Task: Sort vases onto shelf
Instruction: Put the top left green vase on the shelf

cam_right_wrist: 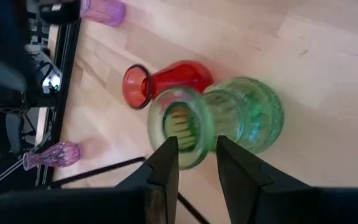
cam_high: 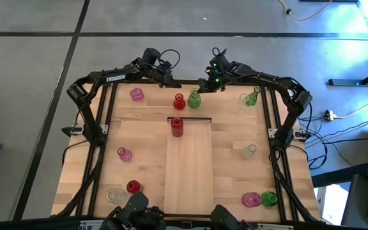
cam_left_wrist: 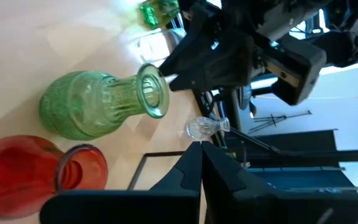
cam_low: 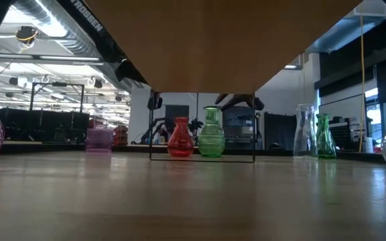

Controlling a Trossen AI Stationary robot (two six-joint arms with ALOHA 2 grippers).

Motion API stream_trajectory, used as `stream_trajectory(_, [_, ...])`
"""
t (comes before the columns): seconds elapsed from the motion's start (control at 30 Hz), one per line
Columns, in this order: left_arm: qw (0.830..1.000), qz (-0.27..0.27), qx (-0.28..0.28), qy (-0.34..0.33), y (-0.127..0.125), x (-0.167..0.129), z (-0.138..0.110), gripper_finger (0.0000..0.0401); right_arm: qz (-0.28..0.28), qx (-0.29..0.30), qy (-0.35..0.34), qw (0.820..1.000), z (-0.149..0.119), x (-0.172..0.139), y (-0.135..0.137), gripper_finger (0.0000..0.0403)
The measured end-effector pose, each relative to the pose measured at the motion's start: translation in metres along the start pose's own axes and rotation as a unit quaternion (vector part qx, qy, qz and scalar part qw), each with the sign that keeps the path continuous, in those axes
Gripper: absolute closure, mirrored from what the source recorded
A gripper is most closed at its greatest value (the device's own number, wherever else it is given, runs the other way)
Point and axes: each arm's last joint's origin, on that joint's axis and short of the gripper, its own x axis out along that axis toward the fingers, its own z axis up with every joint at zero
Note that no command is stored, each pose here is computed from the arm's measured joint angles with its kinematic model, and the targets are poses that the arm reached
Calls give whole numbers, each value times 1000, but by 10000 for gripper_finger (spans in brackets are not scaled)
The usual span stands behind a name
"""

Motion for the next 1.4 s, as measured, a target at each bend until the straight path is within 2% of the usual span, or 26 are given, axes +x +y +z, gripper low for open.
stream_trajectory(0.23, [1000,-4,2,5,-1,2,-1,401,-5,23,9,1000,-6,19,4,311])
stream_trajectory(0.5, [1000,-11,3,14,-2,4,-3,401,-25,30,-11,999,-7,22,6,314])
stream_trajectory(0.77, [1000,-13,3,15,-2,4,-3,401,-26,16,-7,1000,-9,23,9,390])
stream_trajectory(1.03, [999,-31,3,32,-4,4,-3,401,-27,18,1,999,-9,23,9,398])
stream_trajectory(1.4, [999,-34,14,25,-7,-3,-2,401,-107,-21,24,994,-4,-1,26,401])
